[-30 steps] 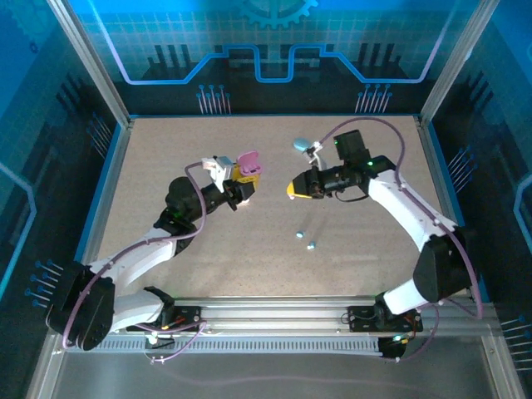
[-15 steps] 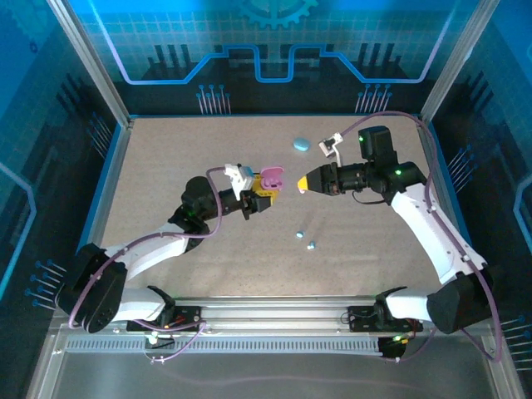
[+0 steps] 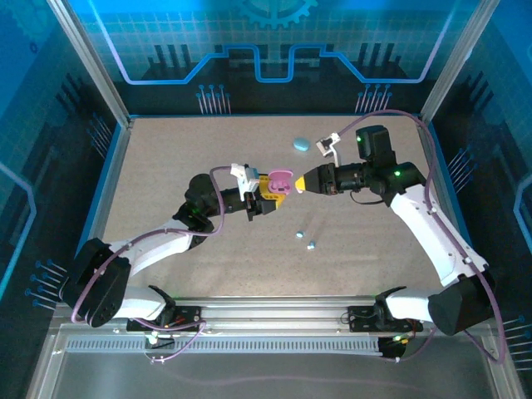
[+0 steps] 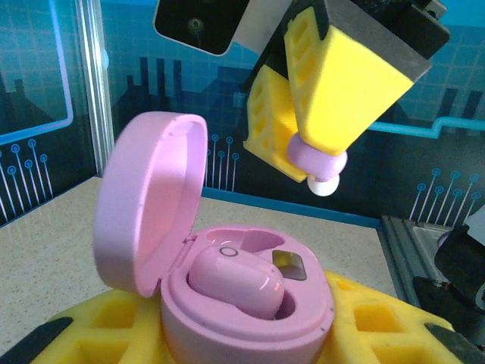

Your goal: Insert wireless bluetooth earbuds into charging case

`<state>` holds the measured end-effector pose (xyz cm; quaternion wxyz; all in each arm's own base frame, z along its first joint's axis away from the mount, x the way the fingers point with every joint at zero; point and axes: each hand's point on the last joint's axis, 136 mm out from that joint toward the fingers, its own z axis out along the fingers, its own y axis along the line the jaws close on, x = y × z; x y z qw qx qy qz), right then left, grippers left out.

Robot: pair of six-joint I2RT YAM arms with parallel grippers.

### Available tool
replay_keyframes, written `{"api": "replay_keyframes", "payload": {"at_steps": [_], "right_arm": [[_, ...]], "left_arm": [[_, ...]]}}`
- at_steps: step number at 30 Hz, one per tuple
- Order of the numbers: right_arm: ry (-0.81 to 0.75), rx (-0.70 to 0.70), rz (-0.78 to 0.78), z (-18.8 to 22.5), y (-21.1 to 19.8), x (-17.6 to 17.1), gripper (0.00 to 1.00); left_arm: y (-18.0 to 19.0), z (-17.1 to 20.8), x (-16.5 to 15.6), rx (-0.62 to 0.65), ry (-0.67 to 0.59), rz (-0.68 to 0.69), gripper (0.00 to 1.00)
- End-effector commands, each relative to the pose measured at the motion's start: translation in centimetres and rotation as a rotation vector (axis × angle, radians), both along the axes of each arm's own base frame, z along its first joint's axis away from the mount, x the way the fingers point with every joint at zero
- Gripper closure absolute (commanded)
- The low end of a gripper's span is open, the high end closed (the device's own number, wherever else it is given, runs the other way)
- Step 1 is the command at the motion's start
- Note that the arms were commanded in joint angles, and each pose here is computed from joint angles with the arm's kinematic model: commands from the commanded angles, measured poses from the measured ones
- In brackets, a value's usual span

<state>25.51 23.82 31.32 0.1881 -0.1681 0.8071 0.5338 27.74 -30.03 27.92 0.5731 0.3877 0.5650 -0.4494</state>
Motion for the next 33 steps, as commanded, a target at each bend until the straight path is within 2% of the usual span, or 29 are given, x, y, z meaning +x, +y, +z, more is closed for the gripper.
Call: {"api": "replay_keyframes", "payload": {"at_steps": [1, 33], "right_arm": [[-0.046, 0.01, 0.01, 1.3, 0.8, 0.3, 0.78], [-0.037, -0.049, -0.011, -0.5, 2.9, 1.9, 0.78]], "left_arm": [[-0.6, 1.7, -0.6, -0.027, -0.045, -0.051, 0.68], [-0.9, 2.4, -1.2, -0.052, -0.031, -0.089, 0.68]]}}
